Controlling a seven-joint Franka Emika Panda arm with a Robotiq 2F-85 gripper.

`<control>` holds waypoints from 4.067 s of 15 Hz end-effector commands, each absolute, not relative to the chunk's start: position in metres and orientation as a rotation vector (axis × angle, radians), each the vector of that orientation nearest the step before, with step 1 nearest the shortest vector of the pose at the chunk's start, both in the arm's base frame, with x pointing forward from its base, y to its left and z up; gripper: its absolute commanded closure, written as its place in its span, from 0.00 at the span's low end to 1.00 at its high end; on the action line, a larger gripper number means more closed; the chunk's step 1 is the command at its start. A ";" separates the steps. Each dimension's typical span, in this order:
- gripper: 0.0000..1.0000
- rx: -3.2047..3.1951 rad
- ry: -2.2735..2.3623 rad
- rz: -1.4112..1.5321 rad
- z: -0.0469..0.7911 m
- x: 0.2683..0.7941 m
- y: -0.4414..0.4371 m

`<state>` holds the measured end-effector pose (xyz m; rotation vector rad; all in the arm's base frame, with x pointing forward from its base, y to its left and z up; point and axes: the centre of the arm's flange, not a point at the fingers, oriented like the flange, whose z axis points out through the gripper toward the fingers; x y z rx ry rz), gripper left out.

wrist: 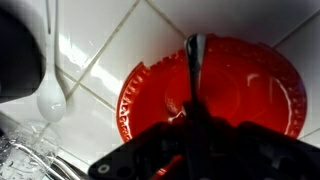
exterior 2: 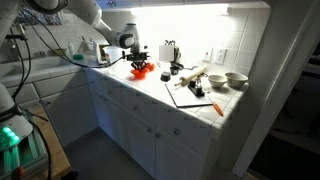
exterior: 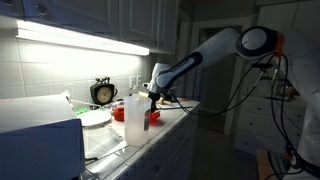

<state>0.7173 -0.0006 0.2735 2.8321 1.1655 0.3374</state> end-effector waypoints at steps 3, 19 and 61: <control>0.98 2.889 1.130 0.418 0.278 0.724 -0.001; 0.98 2.945 1.090 0.480 0.307 0.719 -0.013; 0.98 2.887 1.440 0.394 0.427 0.689 0.039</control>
